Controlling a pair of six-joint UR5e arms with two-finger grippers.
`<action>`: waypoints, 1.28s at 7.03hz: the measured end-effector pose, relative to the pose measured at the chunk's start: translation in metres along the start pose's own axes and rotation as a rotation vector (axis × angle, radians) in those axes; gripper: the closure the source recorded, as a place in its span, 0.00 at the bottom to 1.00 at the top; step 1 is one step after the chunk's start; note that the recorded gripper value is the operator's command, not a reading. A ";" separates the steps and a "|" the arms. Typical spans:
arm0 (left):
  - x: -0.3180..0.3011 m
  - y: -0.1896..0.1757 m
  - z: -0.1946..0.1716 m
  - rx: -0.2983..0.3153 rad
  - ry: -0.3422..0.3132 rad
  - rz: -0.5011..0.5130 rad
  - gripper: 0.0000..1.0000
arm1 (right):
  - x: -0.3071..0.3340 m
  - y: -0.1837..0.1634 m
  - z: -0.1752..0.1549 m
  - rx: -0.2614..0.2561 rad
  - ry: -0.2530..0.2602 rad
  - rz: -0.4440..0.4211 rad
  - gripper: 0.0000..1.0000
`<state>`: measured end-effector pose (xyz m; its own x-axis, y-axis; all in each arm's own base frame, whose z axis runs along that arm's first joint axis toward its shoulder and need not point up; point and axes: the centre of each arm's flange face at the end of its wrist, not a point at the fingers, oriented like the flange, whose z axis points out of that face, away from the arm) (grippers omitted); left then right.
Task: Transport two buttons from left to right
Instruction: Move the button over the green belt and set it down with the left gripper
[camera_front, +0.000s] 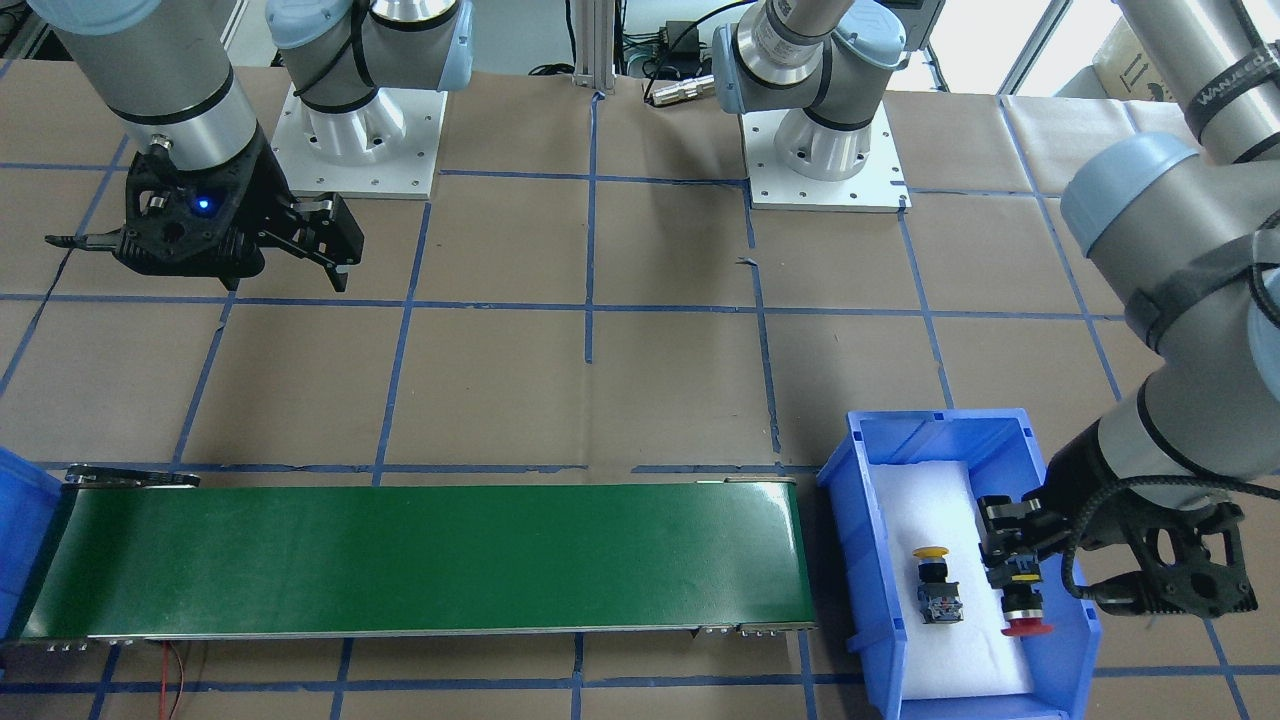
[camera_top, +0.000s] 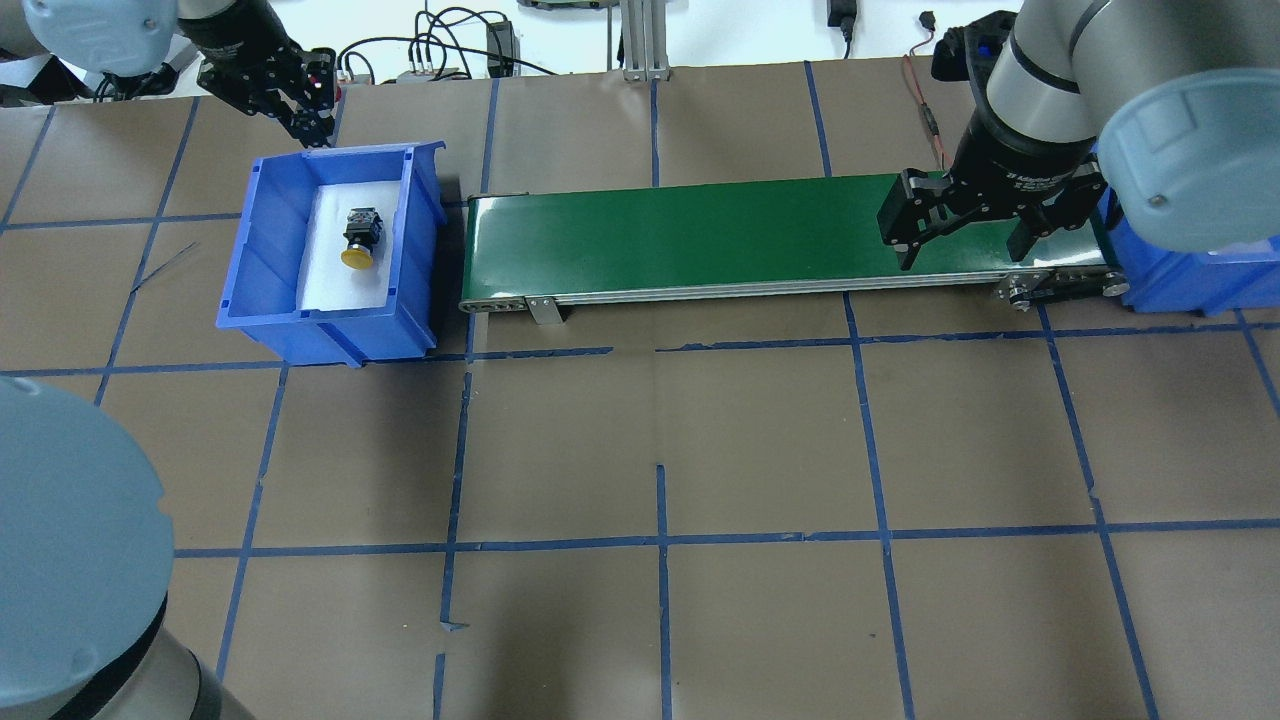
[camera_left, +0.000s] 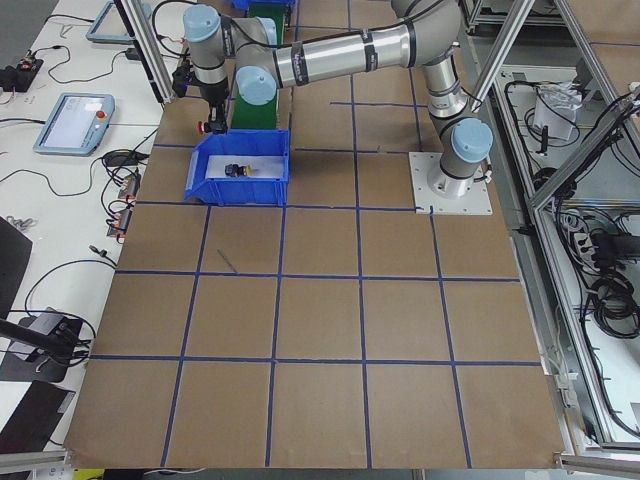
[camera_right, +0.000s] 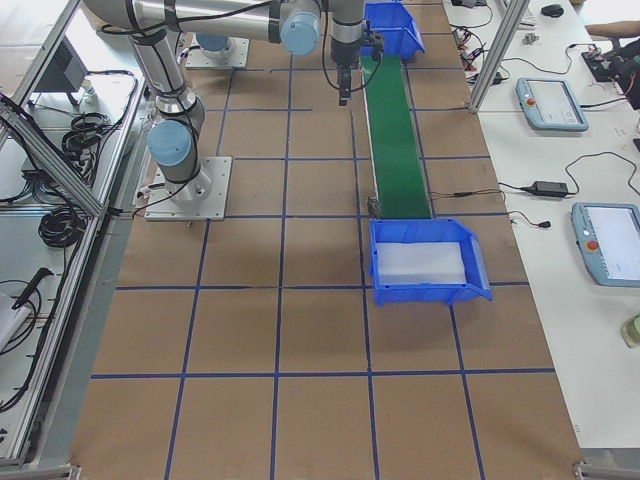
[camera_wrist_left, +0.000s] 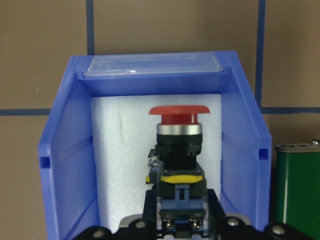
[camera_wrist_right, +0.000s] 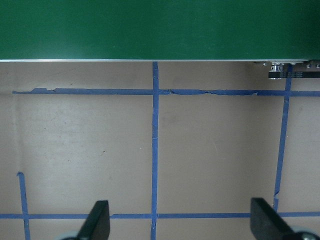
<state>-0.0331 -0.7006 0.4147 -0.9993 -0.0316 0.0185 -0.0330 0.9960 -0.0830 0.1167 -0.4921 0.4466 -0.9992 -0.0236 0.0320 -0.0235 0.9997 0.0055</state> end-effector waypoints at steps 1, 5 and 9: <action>0.041 0.010 -0.009 0.000 -0.003 -0.025 0.90 | 0.000 0.000 0.000 -0.001 0.000 0.000 0.00; 0.170 0.026 0.063 -0.025 -0.025 -0.103 0.90 | 0.000 0.001 -0.001 0.002 0.000 0.003 0.00; 0.221 0.045 0.122 -0.031 -0.030 -0.099 0.06 | 0.000 0.001 -0.002 0.003 -0.001 0.005 0.00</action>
<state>-0.2574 -0.6733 0.2935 -0.9913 -0.1317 -0.0047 -0.1313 0.9900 -0.0510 0.1169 -0.4912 0.4483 -0.9993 -0.0186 0.0311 -0.0185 0.9998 0.0018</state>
